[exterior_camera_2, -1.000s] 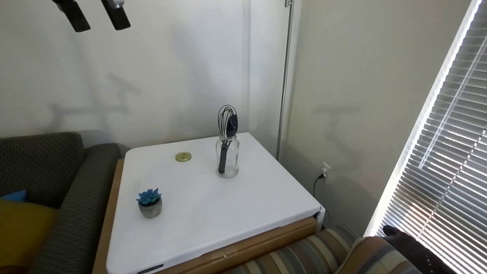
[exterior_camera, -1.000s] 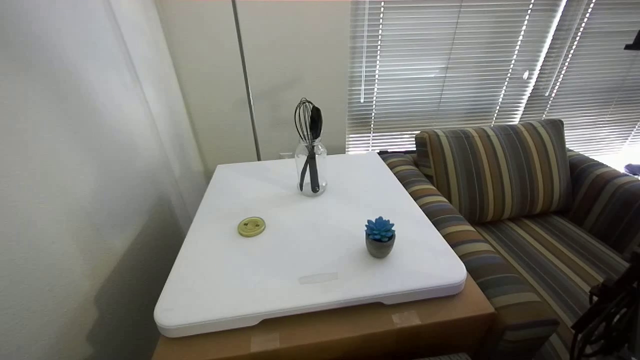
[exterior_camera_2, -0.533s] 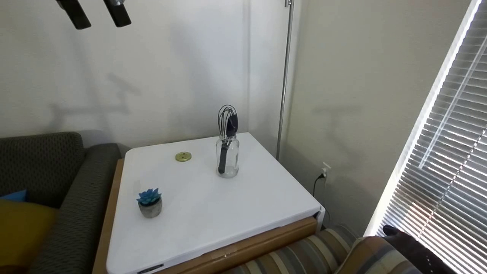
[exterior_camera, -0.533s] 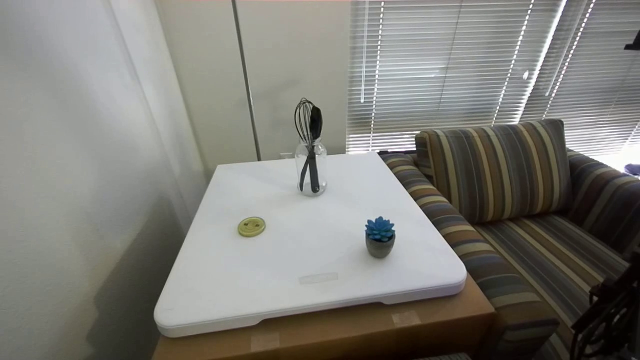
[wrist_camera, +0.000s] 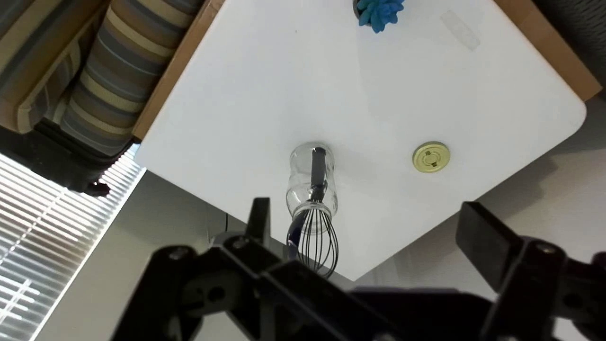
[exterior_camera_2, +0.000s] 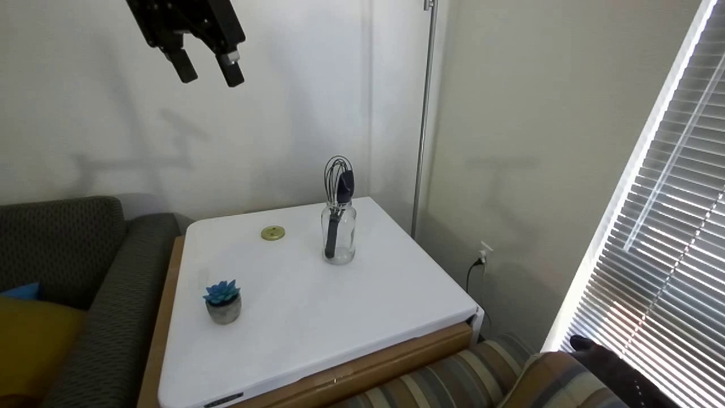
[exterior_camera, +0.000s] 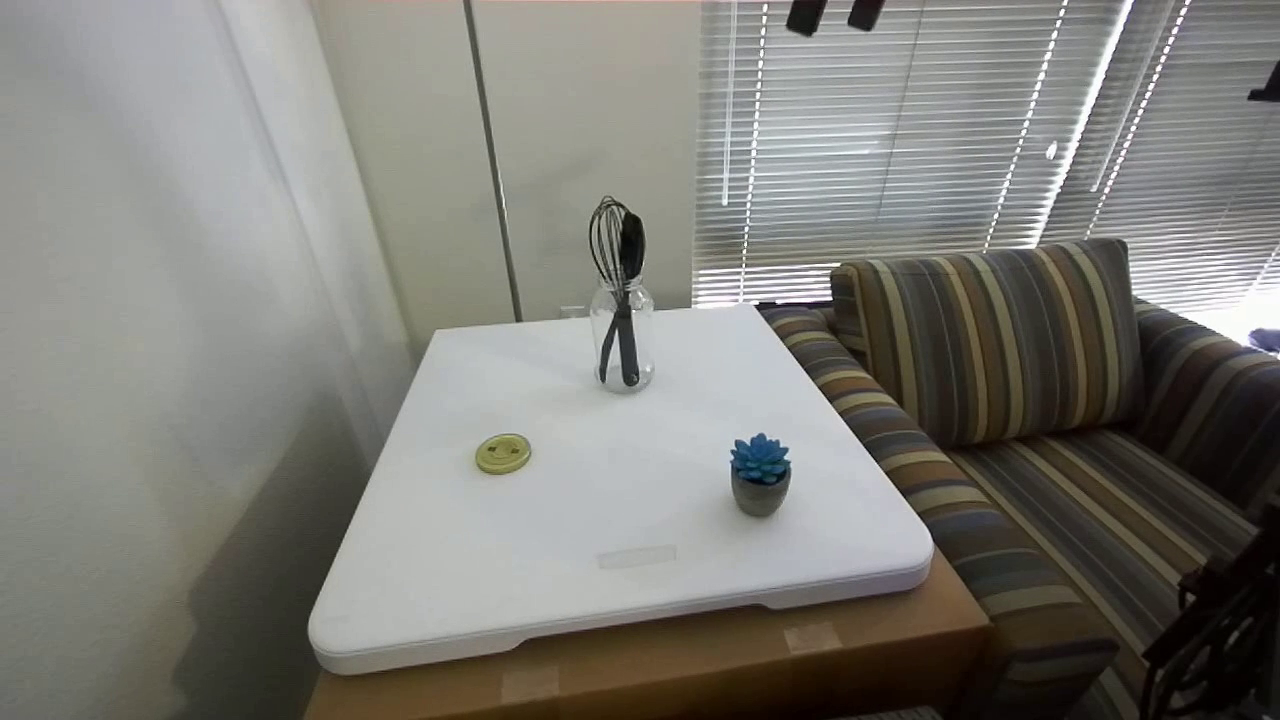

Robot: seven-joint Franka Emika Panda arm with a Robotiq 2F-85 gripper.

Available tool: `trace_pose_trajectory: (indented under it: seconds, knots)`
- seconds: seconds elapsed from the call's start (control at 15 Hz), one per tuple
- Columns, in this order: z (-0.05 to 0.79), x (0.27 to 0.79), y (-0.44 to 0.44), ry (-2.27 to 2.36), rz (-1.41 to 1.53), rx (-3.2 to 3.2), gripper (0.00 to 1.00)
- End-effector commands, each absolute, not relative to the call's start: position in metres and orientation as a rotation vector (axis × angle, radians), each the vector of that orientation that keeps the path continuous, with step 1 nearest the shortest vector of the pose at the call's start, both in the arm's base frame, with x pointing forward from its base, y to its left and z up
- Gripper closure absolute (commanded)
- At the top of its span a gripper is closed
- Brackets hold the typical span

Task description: Remove the whisk from the jar and put it on the table

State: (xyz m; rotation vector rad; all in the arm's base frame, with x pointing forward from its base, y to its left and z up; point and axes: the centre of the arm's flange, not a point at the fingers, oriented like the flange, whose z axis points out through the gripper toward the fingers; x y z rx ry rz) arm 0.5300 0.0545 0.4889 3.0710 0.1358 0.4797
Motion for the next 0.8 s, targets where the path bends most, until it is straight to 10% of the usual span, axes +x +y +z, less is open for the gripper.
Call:
trace_pose_trajectory:
  seconds: [0.0, 0.73]
  knots:
    - [0.476, 0.540, 0.060, 0.066, 0.447, 3.063, 0.00]
    - [0.459, 0.571, 0.074, -0.440, 0.425, 2.968, 0.00]
